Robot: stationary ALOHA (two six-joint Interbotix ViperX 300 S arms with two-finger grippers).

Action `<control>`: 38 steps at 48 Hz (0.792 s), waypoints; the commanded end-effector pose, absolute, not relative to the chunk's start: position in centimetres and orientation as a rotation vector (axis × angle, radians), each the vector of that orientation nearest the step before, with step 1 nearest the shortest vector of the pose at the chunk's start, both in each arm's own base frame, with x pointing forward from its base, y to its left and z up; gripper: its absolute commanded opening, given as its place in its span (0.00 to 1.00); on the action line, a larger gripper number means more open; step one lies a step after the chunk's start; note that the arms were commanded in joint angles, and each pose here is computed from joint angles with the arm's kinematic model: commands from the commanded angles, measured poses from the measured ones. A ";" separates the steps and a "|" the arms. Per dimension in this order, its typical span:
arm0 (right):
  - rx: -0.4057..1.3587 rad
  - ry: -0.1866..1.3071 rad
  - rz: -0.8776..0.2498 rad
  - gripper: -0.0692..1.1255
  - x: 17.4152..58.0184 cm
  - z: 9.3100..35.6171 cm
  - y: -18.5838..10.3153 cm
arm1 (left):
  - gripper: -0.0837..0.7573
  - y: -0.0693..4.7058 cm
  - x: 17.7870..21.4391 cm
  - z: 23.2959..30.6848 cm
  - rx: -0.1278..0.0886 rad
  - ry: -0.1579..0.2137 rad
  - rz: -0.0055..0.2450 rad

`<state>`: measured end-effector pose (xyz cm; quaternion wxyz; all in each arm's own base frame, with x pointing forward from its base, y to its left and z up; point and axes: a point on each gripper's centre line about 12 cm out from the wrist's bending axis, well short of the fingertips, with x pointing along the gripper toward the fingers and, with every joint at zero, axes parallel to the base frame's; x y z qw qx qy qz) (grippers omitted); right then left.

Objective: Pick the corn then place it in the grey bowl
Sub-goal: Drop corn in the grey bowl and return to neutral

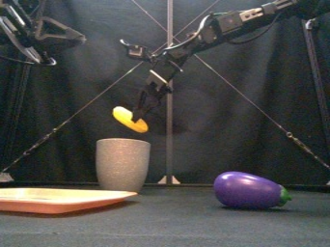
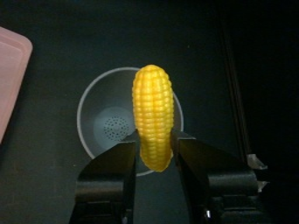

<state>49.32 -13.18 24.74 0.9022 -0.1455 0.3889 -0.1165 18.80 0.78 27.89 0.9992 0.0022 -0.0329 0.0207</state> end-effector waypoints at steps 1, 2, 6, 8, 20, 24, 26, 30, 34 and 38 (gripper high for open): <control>-0.292 0.760 -0.254 0.63 49.2 26.7 -13.3 | 0.06 0.83 18.71 28.54 0.008 -0.089 0.044; -0.288 0.761 -0.254 0.65 49.2 26.6 -13.3 | 0.06 0.80 18.66 28.60 0.008 -0.092 0.043; -0.277 0.752 -0.245 0.72 49.3 26.6 -13.1 | 0.06 0.78 18.48 28.73 0.008 -0.101 0.042; -0.282 0.754 -0.242 0.76 49.3 26.5 -12.9 | 0.06 0.81 18.39 28.69 0.007 -0.103 0.044; -0.285 0.760 -0.237 0.93 49.0 26.5 -12.5 | 0.06 0.81 18.39 28.69 0.008 -0.103 0.044; -0.290 0.734 -0.240 0.93 48.6 27.6 -12.3 | 0.06 0.81 18.39 28.69 0.008 -0.103 0.044; -0.290 0.709 -0.245 0.93 48.1 28.6 -12.2 | 0.06 0.81 18.39 28.69 0.010 -0.103 0.044; -0.284 0.672 -0.249 0.93 47.1 30.1 -11.9 | 0.06 0.81 18.39 28.67 0.008 -0.101 0.044; -0.274 0.633 -0.246 0.93 45.8 31.1 -11.4 | 0.06 0.78 18.37 28.72 0.010 -0.104 0.042; -0.264 0.567 -0.236 0.93 44.0 32.3 -10.5 | 0.06 0.81 18.39 28.69 0.008 -0.103 0.044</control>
